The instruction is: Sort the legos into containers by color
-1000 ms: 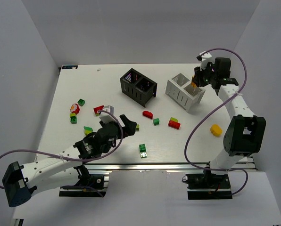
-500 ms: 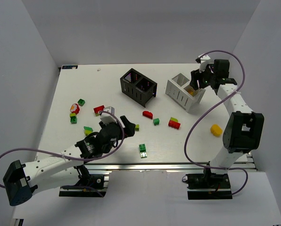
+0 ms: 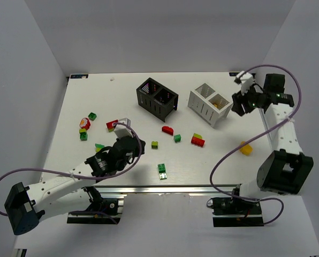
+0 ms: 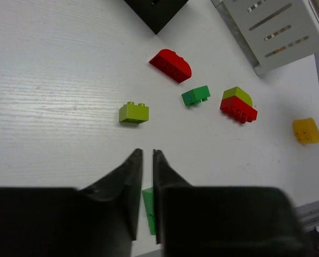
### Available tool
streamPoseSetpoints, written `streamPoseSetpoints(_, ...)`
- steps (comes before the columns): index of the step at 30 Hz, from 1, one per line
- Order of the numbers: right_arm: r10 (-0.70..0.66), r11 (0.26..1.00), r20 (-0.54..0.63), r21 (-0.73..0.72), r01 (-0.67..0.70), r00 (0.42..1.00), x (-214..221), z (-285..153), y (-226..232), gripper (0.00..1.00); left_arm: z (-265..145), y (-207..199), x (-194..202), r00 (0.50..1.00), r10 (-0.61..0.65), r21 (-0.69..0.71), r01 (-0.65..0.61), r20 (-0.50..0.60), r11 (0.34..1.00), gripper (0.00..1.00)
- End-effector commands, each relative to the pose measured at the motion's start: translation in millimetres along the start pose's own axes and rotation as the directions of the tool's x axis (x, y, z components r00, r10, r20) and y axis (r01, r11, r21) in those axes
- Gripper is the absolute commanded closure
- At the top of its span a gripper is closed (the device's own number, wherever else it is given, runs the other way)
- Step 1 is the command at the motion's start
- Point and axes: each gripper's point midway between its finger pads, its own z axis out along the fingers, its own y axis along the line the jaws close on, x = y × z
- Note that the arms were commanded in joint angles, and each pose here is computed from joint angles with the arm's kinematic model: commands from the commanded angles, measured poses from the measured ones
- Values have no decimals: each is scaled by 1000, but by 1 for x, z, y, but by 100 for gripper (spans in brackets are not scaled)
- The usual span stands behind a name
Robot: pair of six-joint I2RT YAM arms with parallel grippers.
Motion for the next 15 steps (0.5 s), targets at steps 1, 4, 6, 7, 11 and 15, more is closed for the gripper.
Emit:
streamPoseSetpoints(1,-96,972,-215,-231,45,972,78,-20,65,46,-4,-6,-5,1000,-3,31,4,-28,1000,81)
streamPoseSetpoints(4,-129,971,-335,-235,49,933,126,-31,80,41,-3,2,-4,999,-2,17,2,-41,1000,75)
streamPoseSetpoints(6,-142,978,-378,-194,71,915,139,-36,76,28,-3,6,-3,999,-6,10,6,-51,1000,47)
streamPoseSetpoints(7,-145,979,-398,-191,73,906,144,-36,76,21,-2,9,-2,999,-5,3,6,-54,1000,39)
streamPoseSetpoints(11,-131,989,-489,-124,79,862,165,-35,59,11,2,17,1,998,-8,-2,7,-66,1000,21)
streamPoseSetpoints(15,-112,993,-537,-84,80,836,173,-26,41,11,8,19,-1,997,-7,3,7,-83,1000,18)
